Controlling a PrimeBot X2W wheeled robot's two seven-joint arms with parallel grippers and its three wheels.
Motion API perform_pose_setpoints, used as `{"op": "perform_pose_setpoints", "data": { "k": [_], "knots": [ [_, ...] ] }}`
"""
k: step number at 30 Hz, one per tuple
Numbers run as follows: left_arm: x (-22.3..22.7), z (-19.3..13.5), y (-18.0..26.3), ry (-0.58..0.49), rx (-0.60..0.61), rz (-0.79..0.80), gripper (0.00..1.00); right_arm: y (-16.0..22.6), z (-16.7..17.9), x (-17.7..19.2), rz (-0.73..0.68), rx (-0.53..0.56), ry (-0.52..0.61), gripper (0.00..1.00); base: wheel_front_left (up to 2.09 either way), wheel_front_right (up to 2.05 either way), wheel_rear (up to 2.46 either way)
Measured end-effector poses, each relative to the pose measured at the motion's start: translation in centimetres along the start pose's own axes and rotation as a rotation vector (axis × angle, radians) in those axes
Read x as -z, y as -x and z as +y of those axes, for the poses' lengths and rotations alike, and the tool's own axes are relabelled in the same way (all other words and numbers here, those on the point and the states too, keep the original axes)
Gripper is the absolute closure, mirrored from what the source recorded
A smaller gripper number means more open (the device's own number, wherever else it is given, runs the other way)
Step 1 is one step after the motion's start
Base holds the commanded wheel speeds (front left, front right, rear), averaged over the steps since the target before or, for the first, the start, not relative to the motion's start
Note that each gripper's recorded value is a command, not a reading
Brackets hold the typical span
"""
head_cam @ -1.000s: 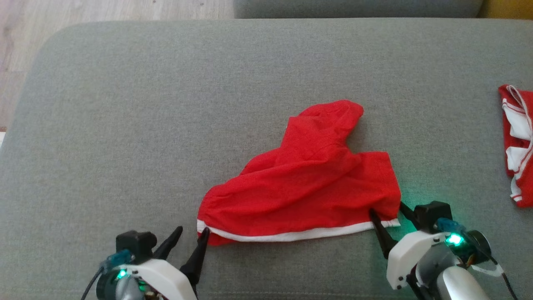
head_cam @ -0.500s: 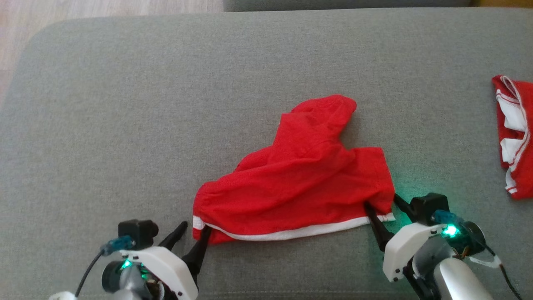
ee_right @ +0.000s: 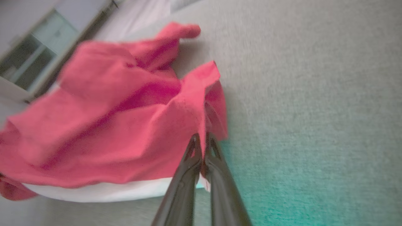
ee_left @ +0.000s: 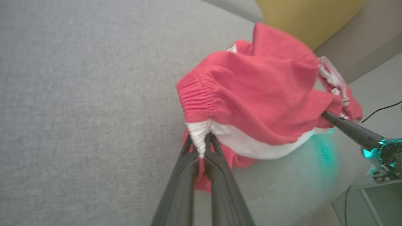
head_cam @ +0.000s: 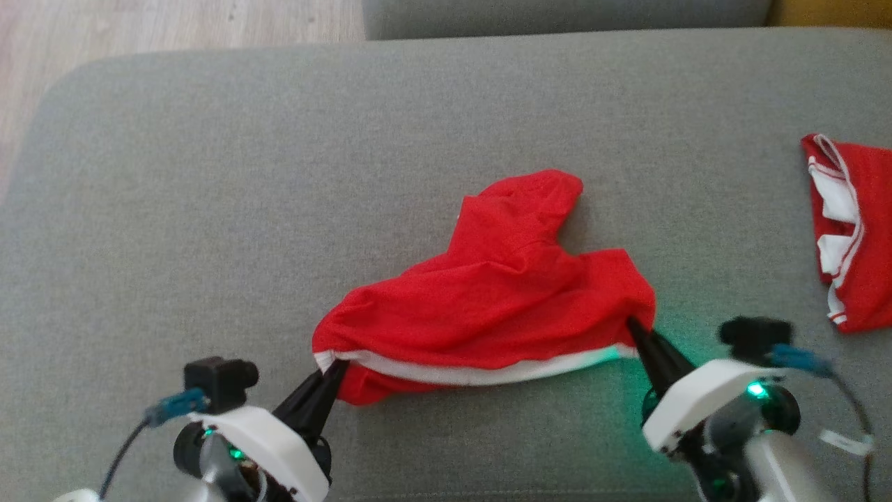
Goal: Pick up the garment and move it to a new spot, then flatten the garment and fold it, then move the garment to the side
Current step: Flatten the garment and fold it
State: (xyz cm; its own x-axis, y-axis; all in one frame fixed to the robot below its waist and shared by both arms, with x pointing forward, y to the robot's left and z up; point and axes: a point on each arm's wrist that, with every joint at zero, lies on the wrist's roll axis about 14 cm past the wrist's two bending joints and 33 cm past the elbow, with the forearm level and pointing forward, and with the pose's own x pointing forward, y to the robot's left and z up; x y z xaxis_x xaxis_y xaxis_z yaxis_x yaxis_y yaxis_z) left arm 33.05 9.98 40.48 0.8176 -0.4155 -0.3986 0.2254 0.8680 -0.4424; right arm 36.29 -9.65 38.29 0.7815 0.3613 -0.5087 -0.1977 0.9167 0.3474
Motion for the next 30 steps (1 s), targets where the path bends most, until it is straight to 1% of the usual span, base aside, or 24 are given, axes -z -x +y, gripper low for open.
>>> {"op": "perform_pose_setpoints", "data": {
  "k": [3, 5, 9, 12, 13, 17, 19, 22, 23, 26, 30],
  "knots": [
    [-2.6, -2.1, 1.3, 0.044, 0.071, -0.080, 1.00, 1.5, 1.1, -3.4, -0.111, -0.060, -0.171, 1.00, 0.00, 0.00, 0.00],
    [-4.6, -3.5, 2.3, 0.057, 0.125, -0.131, 1.00, 3.1, 1.4, -6.5, -0.200, -0.098, -0.235, 1.00, 0.00, 0.00, 0.00],
    [-9.7, -6.3, 4.6, 0.038, 0.237, -0.253, 1.00, 7.4, 1.4, -13.0, -0.390, -0.175, -0.295, 1.00, 0.00, 0.00, 0.00],
    [-12.7, -8.8, 6.3, 0.007, 0.322, -0.325, 1.00, 10.9, 1.3, -16.1, -0.494, -0.209, -0.311, 1.00, 0.00, 0.00, 0.00],
    [-14.2, -10.1, 7.4, -0.015, 0.364, -0.359, 1.00, 13.1, 1.3, -17.5, -0.552, -0.228, -0.315, 1.00, 0.00, 0.00, 0.00],
    [-16.6, -13.0, 9.5, -0.032, 0.464, -0.424, 1.00, 17.4, 1.7, -20.0, -0.666, -0.273, -0.320, 1.00, 0.00, 0.00, 0.00],
    [-17.6, -13.9, 10.3, -0.036, 0.498, -0.451, 1.00, 19.2, 1.7, -20.9, -0.712, -0.286, -0.312, 1.00, 0.00, 0.00, 0.00],
    [-18.4, -15.0, 10.9, -0.031, 0.554, -0.455, 1.00, 20.6, 1.6, -21.6, -0.743, -0.302, -0.314, 1.00, 0.00, 0.00, 0.00],
    [-18.4, -15.0, 10.9, -0.031, 0.554, -0.455, 1.00, 20.6, 1.6, -21.6, -0.743, -0.302, -0.314, 1.00, 0.00, 0.00, 0.00],
    [-19.3, -15.9, 10.8, -0.032, 0.603, -0.453, 1.00, 20.6, 1.4, -21.8, -0.730, -0.310, -0.321, 1.00, 0.00, 0.00, 0.00],
    [-20.5, -15.8, 8.8, -0.079, 0.616, -0.428, 1.00, 18.4, 1.3, -22.9, -0.682, -0.300, -0.277, 1.00, 0.00, 0.00, 0.00]
  ]
}}
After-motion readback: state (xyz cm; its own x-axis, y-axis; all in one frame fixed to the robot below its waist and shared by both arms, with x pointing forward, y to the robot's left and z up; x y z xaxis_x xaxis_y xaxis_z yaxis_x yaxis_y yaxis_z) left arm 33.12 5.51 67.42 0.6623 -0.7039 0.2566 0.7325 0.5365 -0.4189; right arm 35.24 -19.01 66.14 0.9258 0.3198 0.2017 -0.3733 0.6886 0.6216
